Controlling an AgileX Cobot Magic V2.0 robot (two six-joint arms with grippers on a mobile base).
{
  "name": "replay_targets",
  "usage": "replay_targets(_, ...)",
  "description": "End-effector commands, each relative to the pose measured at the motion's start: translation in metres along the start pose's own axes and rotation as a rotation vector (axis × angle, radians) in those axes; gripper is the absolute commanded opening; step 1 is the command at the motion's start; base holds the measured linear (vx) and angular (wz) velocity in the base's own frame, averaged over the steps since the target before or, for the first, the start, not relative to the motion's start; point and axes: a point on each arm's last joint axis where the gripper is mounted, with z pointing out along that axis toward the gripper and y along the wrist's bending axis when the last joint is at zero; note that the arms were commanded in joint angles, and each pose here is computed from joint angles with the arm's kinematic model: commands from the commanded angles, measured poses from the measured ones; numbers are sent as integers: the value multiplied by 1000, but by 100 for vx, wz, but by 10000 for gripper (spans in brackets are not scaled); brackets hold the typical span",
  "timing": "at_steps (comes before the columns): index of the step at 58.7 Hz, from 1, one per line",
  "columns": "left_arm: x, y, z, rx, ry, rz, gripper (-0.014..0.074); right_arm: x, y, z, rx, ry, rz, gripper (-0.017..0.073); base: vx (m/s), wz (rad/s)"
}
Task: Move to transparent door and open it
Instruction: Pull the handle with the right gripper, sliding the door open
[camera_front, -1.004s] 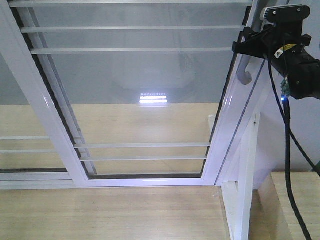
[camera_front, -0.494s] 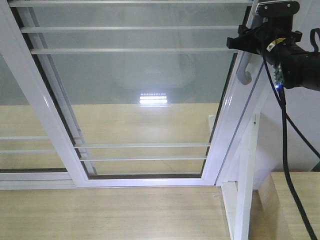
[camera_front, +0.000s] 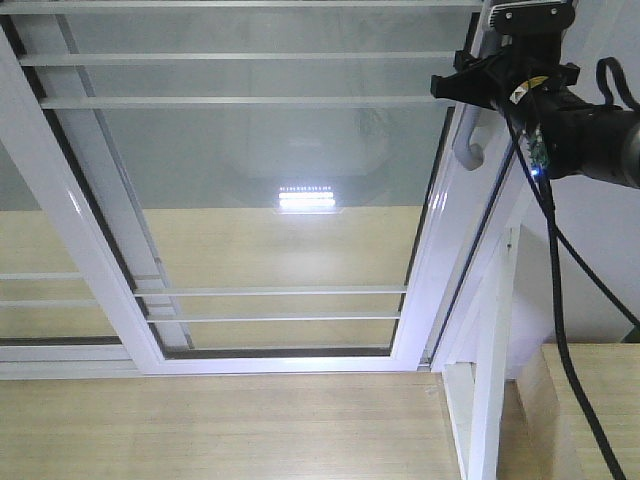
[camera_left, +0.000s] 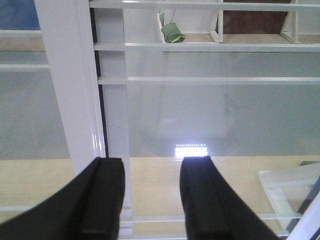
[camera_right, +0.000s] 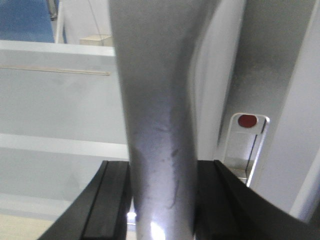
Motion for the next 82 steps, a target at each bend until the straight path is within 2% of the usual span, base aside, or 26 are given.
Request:
replay_targets(1,-17,-1,-2,6,-102,-12,410,-38,24,-10,-73,-155,-73,333,0,0)
replay_targets(12,-17,-1,-2,6,-102,-12,410,-38,37,-11,-104,-158,-76,333,0,0)
replay_targets(36,-17,-1,-2,6,-102,-12,410,-37,100,-21,-249,-164,-102,333,0,0)
replay_targets(45,-17,-1,-2,6,-99,-12,410,-43,106,-31,-265,-167,-91,333,0,0)
replay_targets(54,-17,-1,-2,6,-98,-10,410,-64,96,-61,-243,-192,-36,333,0,0)
replay_targets(59,-17,-1,-2,6,-98,-10,410,-70,79,-85,-201,-191,-4,333,0,0)
replay_targets(66,-17,-1,-2,5,-99,-5,410,-66,50,-122,-139,-137,-21,333,0,0)
replay_targets(73,-17,-2,-2,12,-102,36,410,-60,17,-170,-57,-78,-13,333,0,0)
replay_targets(82,-18,-11,6,72,-113,76,410,-57,-7,-231,27,-54,-29,333,0,0)
